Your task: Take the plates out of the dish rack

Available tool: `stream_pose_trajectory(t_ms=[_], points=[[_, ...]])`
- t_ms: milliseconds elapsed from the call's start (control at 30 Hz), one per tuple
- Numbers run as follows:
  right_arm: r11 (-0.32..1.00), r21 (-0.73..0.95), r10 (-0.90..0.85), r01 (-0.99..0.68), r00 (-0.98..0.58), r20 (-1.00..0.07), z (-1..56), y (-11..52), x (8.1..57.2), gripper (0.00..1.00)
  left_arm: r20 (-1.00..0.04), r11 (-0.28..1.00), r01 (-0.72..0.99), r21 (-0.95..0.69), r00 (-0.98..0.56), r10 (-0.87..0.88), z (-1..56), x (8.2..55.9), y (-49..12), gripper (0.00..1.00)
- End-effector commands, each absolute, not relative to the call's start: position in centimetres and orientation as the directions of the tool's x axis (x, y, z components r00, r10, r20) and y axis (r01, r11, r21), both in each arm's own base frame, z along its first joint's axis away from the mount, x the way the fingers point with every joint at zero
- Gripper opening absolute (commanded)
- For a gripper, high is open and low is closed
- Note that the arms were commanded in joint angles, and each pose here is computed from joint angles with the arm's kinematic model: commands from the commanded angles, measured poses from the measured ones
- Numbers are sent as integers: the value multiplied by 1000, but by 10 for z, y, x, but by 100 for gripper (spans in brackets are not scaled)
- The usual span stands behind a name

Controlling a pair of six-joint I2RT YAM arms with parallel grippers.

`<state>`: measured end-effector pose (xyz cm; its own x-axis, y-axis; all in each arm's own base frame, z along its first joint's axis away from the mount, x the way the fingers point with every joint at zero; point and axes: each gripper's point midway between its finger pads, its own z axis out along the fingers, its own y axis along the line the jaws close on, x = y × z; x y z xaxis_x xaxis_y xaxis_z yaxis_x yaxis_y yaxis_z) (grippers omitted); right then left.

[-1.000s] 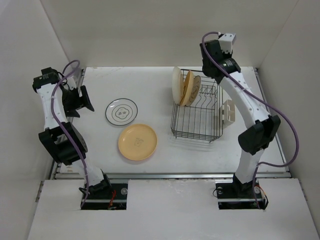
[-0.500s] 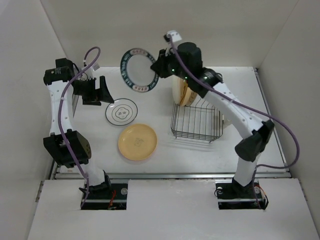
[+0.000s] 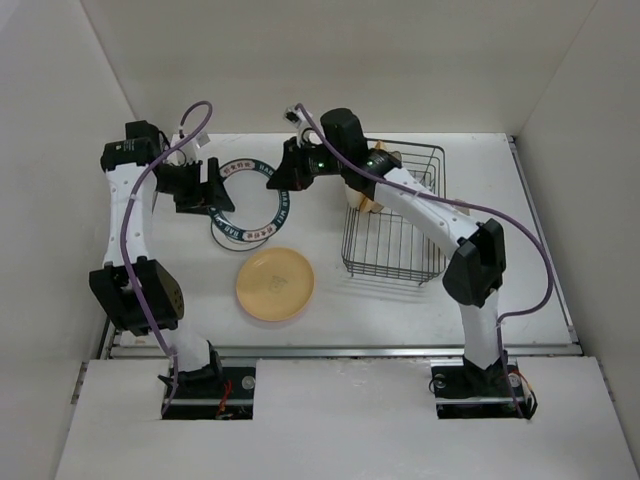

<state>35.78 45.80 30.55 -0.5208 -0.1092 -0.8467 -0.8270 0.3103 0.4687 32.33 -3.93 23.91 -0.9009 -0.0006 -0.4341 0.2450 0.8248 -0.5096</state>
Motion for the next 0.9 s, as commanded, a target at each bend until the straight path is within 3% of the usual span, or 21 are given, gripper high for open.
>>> stream_pose_trajectory(t_ms=[0,33,67,133,167,200,300,333,367,433,500,633,767,867], points=[[120,470,-53,-875,-478,-877,341,477,341,0,-464,869,227,-440,-886,-4,236,329,-28,67],[123,475,-58,-871,-484,-873,336,478,343,0,-466,863,232,-449,-885,-5,238,329,-30,60],[123,475,-58,-871,-484,-873,336,478,343,0,-476,855,249,-454,-879,3,241,330,-35,40],[131,497,-71,-858,-508,-858,323,482,347,0,-483,844,255,-473,-875,-7,246,331,-39,13],[115,498,-79,-860,-508,-858,323,485,341,0,-479,843,253,-475,-878,-7,248,329,-39,4],[118,503,-85,-856,-513,-854,319,485,340,0,-480,837,256,-483,-877,-8,252,328,-41,0],[150,499,-71,-854,-512,-856,318,485,347,0,-471,830,254,-496,-882,-11,252,325,-43,0],[169,500,-68,-850,-516,-854,319,484,349,4,-471,830,254,-496,-882,-11,252,325,-43,0],[198,503,-65,-841,-523,-850,316,483,353,26,-467,845,235,-481,-884,-20,253,324,-40,0],[280,498,-43,-821,-529,-848,319,479,365,55,-467,864,182,-470,-881,-69,257,329,-32,0],[346,489,-23,-800,-529,-848,322,474,374,73,-442,875,100,-474,-886,-139,252,338,-18,0],[587,422,74,-691,-474,-877,339,442,408,78,-363,819,-33,-573,-886,-289,245,356,5,0],[736,351,132,-579,-387,-913,366,401,422,83,-278,811,-108,-576,-906,-318,214,377,23,0],[780,321,140,-537,-350,-926,384,376,421,83,-135,782,-186,-595,-936,-325,181,387,22,0]])
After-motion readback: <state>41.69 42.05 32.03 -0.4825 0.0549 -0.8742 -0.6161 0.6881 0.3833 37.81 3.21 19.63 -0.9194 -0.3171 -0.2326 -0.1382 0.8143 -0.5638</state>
